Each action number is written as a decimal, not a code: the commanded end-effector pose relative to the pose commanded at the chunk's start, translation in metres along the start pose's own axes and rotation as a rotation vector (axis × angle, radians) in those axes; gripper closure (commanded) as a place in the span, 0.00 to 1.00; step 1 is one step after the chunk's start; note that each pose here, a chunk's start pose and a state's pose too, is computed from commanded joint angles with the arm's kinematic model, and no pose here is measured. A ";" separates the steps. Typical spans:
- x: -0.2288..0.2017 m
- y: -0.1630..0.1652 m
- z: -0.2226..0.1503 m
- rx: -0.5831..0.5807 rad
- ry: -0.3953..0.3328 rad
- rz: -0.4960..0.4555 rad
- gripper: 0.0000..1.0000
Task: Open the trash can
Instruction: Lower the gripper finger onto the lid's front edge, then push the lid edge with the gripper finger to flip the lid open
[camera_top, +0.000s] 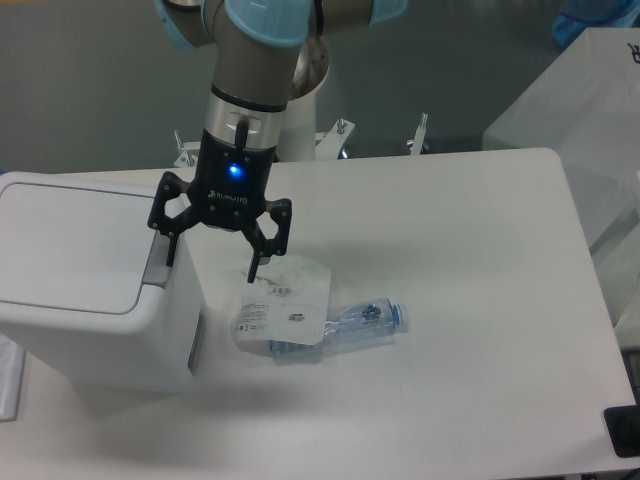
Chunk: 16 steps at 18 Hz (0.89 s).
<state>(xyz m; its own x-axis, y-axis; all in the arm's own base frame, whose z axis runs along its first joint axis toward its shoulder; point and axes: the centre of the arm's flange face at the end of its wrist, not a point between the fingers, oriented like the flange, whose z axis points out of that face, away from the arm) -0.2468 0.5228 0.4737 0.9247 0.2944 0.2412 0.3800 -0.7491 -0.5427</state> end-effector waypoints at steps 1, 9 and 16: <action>0.000 0.000 0.000 0.000 0.000 0.000 0.00; 0.004 0.004 0.008 -0.014 0.007 0.004 0.00; 0.004 0.005 0.008 -0.017 0.010 0.003 0.00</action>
<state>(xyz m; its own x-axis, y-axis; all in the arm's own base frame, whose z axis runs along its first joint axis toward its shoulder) -0.2407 0.5250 0.4649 0.9256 0.2864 0.2473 0.3766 -0.7602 -0.5293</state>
